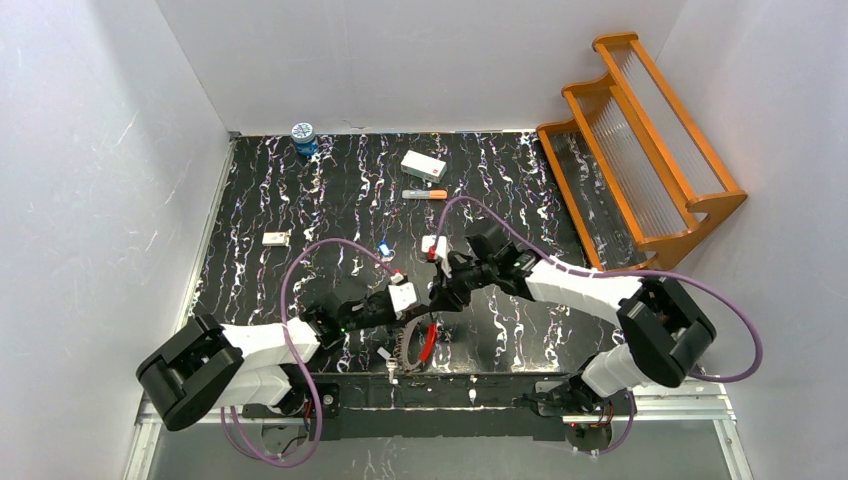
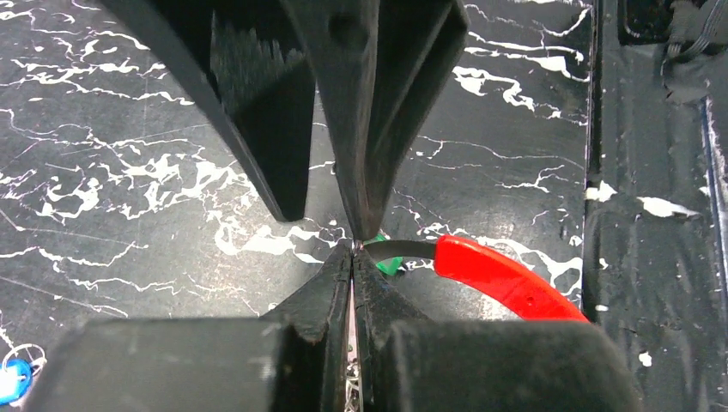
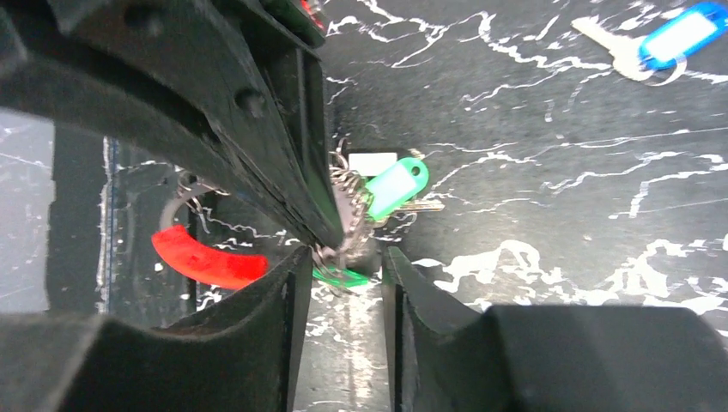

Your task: Put the keys on the keyring

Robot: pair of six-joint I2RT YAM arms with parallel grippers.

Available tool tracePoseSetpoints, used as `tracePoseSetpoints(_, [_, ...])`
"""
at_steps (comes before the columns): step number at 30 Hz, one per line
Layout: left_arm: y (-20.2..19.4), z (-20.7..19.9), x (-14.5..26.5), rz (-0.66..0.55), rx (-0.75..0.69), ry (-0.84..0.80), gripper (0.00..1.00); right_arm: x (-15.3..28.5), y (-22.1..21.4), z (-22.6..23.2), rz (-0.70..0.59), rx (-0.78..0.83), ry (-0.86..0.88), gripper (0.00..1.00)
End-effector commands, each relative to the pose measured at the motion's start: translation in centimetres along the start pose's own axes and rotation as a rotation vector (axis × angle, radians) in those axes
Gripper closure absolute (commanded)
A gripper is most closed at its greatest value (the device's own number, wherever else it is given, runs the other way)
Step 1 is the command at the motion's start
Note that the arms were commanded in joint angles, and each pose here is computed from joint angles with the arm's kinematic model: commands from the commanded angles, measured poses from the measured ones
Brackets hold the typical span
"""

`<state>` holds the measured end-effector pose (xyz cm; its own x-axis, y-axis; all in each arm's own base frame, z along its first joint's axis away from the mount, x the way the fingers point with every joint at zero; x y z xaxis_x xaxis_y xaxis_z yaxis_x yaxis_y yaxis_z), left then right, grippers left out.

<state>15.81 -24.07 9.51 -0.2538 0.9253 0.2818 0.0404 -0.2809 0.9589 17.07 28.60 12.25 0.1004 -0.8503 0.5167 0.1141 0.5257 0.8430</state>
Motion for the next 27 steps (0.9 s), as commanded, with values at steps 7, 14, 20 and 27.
tracePoseSetpoints(7, [2.1,-0.1,1.5,-0.216,0.121,0.114,1.00,3.0,2.8,0.0,-0.343,0.067,-0.014,0.43])
tracePoseSetpoints(14, [3.0,-0.5,2.0,-0.316,0.131,0.108,1.00,2.9,2.9,0.9,-0.380,0.089,0.066,0.38])
tracePoseSetpoints(20, [3.1,-0.6,1.9,-0.319,0.137,0.091,1.00,2.4,3.3,0.8,-0.404,0.062,0.107,0.39])
tracePoseSetpoints(27, [3.2,-0.7,1.9,-0.327,0.136,0.088,1.00,1.8,3.2,0.3,-0.394,0.059,0.110,0.51])
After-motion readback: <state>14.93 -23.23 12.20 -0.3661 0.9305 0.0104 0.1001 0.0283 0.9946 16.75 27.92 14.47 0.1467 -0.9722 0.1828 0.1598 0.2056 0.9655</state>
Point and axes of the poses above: each gripper's point midway between its finger pads, its own x axis back along the fingers, its own z axis along the line the jaws close on, y = z × x, the point moved 5 cm from there along x, back along the fingers, and after that the axes turned 4 degrees about x, right-handed, at the moved point
